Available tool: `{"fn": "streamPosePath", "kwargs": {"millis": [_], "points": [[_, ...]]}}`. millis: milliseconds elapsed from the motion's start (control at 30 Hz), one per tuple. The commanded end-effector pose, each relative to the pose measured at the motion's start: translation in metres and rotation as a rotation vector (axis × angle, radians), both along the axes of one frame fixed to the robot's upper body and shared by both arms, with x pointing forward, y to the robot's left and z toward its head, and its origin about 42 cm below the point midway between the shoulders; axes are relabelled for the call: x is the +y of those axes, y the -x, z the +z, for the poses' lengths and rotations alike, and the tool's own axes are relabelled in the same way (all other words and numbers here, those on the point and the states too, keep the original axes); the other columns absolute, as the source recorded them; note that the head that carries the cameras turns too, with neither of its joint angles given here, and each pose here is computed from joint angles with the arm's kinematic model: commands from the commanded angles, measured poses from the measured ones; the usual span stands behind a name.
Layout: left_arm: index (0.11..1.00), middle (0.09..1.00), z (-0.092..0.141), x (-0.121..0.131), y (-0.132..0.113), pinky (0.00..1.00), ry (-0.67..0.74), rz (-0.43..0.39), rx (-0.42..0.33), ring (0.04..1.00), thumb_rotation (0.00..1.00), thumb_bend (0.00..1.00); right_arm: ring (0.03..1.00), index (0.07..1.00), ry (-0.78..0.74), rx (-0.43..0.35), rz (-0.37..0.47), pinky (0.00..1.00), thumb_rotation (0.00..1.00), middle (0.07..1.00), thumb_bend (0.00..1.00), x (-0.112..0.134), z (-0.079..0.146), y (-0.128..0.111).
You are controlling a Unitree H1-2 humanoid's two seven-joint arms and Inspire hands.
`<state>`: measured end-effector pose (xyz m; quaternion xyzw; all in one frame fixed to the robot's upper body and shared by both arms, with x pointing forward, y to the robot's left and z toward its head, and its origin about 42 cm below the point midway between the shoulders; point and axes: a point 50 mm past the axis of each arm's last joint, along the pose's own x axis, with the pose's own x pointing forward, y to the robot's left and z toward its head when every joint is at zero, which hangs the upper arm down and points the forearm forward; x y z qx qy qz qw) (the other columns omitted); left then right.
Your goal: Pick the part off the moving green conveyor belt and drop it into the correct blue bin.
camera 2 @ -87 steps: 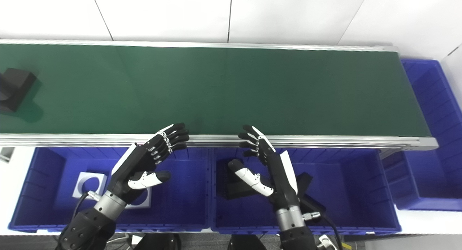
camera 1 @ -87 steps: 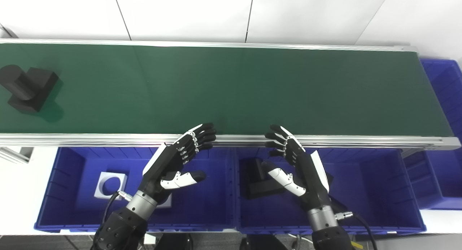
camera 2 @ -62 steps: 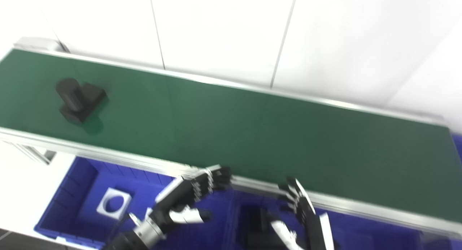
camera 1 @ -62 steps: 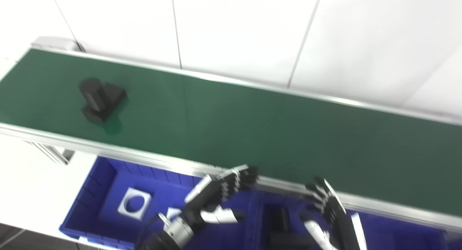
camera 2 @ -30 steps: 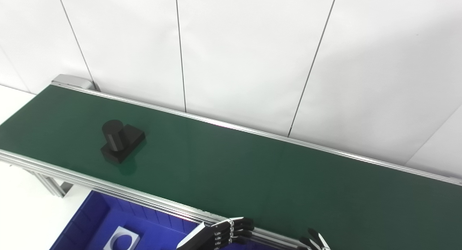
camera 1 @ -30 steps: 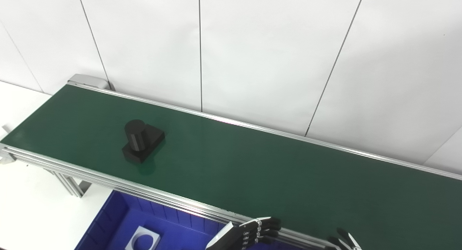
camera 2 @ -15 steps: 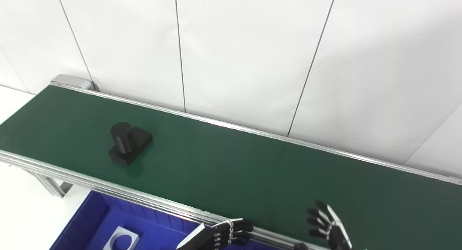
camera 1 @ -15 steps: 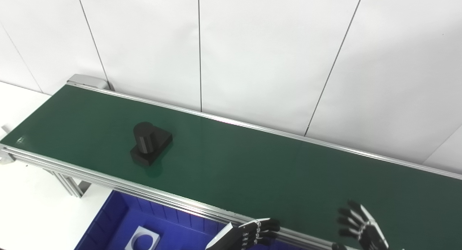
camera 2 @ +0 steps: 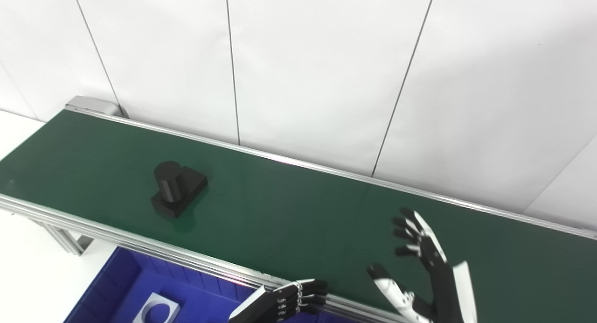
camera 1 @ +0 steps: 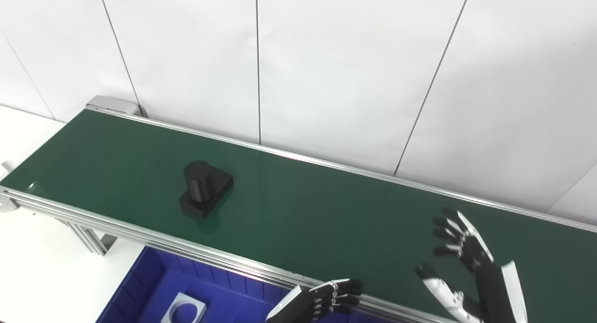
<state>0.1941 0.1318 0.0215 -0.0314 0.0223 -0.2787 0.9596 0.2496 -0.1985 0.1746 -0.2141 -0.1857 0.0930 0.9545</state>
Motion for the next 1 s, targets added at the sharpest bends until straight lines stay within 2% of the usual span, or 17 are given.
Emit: {"fn": "streamPosePath", "kwargs": {"millis": [0,133,233,433,567,633,700,733,967], "points": [[0.860,0.868,0.010,-0.003,-0.009,0.80,0.031,0.000,-0.062,0.840,0.44,0.97,0.742,0.875,0.000,-0.027,0.019,0.58,0.49,0.809,0.56,0.007,0.009,-0.011],[0.860,0.866,0.011,-0.003,-0.009,0.80,0.025,0.001,-0.064,0.840,0.44,0.97,0.747,0.869,0.022,-0.026,0.046,0.59,0.37,0.814,0.56,0.014,0.013,-0.026],[0.862,0.861,0.011,-0.002,-0.010,0.80,0.018,0.000,-0.070,0.836,0.45,0.97,0.776,0.879,0.038,-0.015,0.072,0.64,0.31,0.831,0.56,0.019,0.017,-0.034],[0.862,0.858,0.011,-0.002,-0.010,0.79,0.018,-0.004,-0.075,0.831,0.46,0.98,0.757,0.873,0.126,-0.033,0.104,0.62,0.30,0.823,0.57,0.030,0.024,-0.049],[0.860,0.858,0.011,-0.001,-0.010,0.79,0.021,-0.007,-0.074,0.832,0.45,0.98,0.780,0.884,0.150,-0.014,0.135,0.64,0.33,0.835,0.58,0.039,0.024,-0.060],[0.859,0.857,0.011,-0.001,-0.010,0.79,0.020,-0.008,-0.074,0.834,0.45,0.97,0.799,0.887,0.155,-0.010,0.145,0.69,0.34,0.838,0.60,0.043,0.023,-0.066],[0.858,0.855,0.012,0.000,-0.010,0.79,0.021,-0.010,-0.073,0.833,0.45,0.97,0.806,0.890,0.161,-0.006,0.155,0.70,0.33,0.836,0.61,0.047,0.022,-0.073],[0.857,0.854,0.012,0.000,-0.010,0.80,0.021,-0.011,-0.072,0.835,0.44,0.97,0.805,0.888,0.163,-0.005,0.160,0.70,0.29,0.833,0.62,0.050,0.022,-0.076],[0.854,0.853,0.011,0.001,-0.011,0.81,0.020,-0.014,-0.071,0.841,0.43,0.96,0.794,0.885,0.194,0.013,0.170,0.66,0.33,0.835,0.64,0.064,0.013,-0.101]]}}
